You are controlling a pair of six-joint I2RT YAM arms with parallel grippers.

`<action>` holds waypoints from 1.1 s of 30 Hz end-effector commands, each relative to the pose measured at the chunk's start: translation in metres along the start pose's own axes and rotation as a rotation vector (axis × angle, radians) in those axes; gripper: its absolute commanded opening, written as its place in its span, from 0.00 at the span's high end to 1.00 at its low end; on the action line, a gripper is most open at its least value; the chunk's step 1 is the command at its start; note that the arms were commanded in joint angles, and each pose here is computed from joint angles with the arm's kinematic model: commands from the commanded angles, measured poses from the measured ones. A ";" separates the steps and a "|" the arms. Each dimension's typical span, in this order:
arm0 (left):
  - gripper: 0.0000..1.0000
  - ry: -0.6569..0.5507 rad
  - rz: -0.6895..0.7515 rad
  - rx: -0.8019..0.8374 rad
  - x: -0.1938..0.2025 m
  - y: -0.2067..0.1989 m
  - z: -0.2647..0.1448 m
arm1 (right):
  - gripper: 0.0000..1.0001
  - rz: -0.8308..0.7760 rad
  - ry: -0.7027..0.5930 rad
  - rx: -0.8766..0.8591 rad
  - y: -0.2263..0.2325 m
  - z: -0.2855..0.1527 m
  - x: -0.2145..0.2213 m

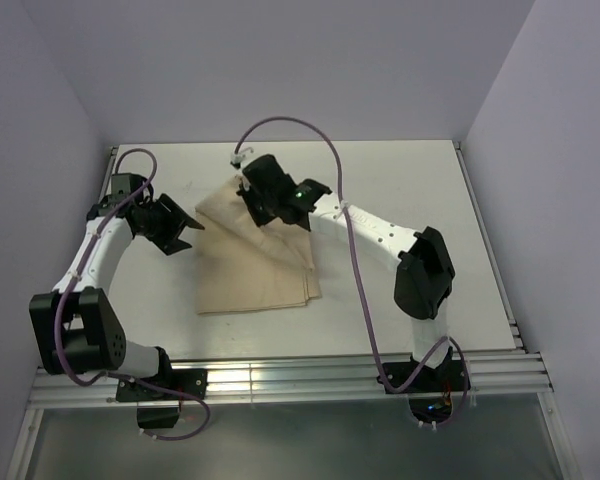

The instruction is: Open and lay out the surgical kit

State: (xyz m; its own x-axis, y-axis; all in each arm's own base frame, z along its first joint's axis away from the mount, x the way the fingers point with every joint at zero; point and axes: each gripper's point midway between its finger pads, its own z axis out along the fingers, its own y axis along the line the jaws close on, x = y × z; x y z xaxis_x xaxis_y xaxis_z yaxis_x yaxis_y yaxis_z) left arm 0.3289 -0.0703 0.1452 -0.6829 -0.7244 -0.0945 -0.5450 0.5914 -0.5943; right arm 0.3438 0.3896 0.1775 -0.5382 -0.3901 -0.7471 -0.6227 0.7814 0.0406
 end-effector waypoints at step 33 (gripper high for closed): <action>0.87 0.149 0.080 -0.439 0.058 0.140 0.060 | 1.00 -0.034 -0.170 0.318 -0.135 0.036 -0.090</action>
State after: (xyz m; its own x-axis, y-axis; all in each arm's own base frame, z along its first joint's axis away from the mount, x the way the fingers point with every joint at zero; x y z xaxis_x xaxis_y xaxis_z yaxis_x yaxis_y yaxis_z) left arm 0.2368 -0.0601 0.0128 -0.7646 -0.6430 0.0438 -0.6336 0.7376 -0.2336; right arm 0.4656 0.3425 0.1770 -0.4974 -0.3981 -0.7708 -0.4786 0.8670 -0.1390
